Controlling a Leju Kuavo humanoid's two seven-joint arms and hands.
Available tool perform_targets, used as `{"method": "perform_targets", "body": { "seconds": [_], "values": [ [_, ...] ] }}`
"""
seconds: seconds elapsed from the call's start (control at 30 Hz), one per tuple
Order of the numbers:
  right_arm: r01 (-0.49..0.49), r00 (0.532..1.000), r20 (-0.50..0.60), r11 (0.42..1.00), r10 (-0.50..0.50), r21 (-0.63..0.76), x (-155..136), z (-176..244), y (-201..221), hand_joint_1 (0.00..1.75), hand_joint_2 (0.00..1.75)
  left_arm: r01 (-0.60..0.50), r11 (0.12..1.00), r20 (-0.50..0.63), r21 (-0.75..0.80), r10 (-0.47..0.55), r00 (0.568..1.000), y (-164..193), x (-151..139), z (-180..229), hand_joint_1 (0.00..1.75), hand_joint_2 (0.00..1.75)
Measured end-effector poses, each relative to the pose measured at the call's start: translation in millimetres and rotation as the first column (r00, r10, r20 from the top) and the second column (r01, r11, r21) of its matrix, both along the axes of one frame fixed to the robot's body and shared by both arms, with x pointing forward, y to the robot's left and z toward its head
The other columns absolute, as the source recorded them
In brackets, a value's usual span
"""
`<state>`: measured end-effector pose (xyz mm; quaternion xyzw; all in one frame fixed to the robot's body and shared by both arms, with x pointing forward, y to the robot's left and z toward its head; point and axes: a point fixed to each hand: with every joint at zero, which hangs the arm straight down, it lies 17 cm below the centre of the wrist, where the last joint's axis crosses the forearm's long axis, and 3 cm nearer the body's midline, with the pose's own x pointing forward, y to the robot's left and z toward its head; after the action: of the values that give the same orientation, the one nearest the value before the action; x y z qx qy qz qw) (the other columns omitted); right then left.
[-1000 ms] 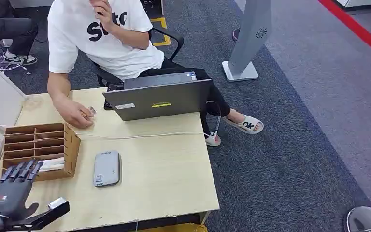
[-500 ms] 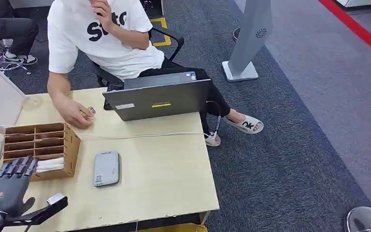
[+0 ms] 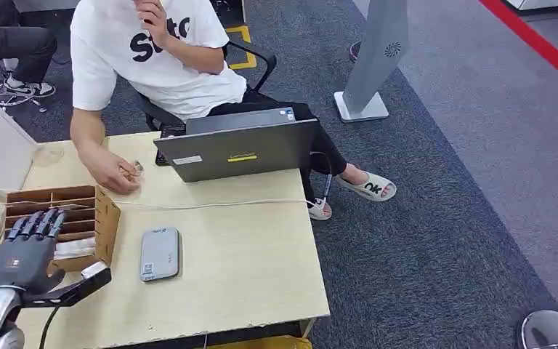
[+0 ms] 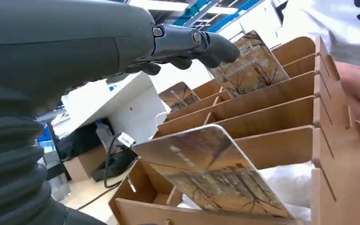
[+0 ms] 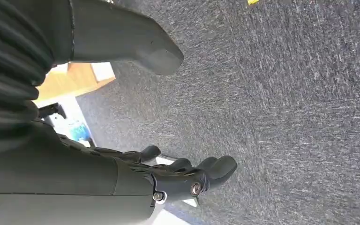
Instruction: Pass the card to the sensor for recognition and then transmit it.
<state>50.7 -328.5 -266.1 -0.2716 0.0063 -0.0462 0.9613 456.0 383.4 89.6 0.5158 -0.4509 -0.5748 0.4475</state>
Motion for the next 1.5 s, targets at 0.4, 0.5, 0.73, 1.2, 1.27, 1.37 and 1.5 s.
{"method": "perform_targets", "body": {
  "seconds": [0.4, 0.5, 0.73, 1.2, 1.27, 1.37, 1.5],
  "values": [
    [-0.012, 1.000, 0.005, 1.000, 0.012, -0.002, 1, 0, 0, 0.00, 1.75, -0.001, 0.998, -0.039, -0.061, -0.002, 0.999, -2, -1, -13, 0.00, 1.75],
    [-0.012, 1.000, 0.005, 1.000, 0.012, -0.002, 2, 0, 0, 0.00, 1.75, -0.004, 0.998, -0.044, -0.061, 0.001, 0.999, -1, -1, -15, 0.00, 1.75],
    [-0.017, 1.000, 0.010, 1.000, 0.017, -0.003, 3, 0, 0, 0.00, 1.75, 0.036, 0.984, -0.118, -0.172, -0.057, 0.991, -17, -9, -31, 0.00, 1.75],
    [-0.022, 1.000, 0.017, 1.000, 0.022, -0.003, 4, 0, 0, 0.00, 1.75, 0.112, 0.965, -0.124, -0.237, -0.144, 0.982, -47, -17, -25, 1.75, 1.75],
    [-0.022, 1.000, 0.018, 1.000, 0.022, -0.003, 4, 0, 0, 0.00, 1.75, 0.113, 0.965, -0.120, -0.237, -0.145, 0.982, -47, -16, -24, 1.75, 1.75],
    [-0.022, 1.000, 0.017, 1.000, 0.022, -0.003, 4, 0, 0, 0.00, 1.75, 0.114, 0.965, -0.116, -0.237, -0.144, 0.983, -48, -16, -22, 1.75, 1.75],
    [-0.023, 1.000, 0.018, 1.000, 0.023, -0.003, 4, 0, 0, 0.00, 1.75, 0.115, 0.964, -0.110, -0.238, -0.145, 0.983, -48, -15, -21, 1.75, 1.75]
  ]
}}
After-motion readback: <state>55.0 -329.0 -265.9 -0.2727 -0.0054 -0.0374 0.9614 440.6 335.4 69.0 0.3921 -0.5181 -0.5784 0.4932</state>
